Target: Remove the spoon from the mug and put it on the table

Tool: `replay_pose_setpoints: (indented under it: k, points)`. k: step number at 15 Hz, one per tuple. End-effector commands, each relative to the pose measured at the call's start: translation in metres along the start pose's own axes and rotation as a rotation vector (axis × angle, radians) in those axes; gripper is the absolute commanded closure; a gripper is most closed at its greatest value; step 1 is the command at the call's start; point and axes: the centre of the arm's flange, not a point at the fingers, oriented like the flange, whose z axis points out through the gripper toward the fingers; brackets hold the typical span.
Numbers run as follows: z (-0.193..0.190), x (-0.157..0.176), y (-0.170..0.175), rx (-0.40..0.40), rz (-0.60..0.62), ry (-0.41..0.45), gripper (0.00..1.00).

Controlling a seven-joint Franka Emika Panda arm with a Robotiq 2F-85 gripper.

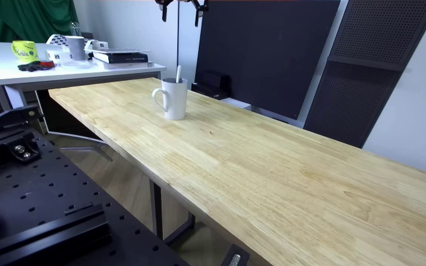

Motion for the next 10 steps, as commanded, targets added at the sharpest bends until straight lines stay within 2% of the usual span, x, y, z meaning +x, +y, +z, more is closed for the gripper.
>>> replay_pose_setpoints:
  k: [1,5,10]
  points:
    - [0.010,0.019,0.022,0.028,-0.007,-0.041,0.00]
    - [0.031,0.038,0.039,0.044,-0.028,-0.053,0.00]
    - [0.051,0.060,0.039,0.020,-0.146,-0.049,0.00]
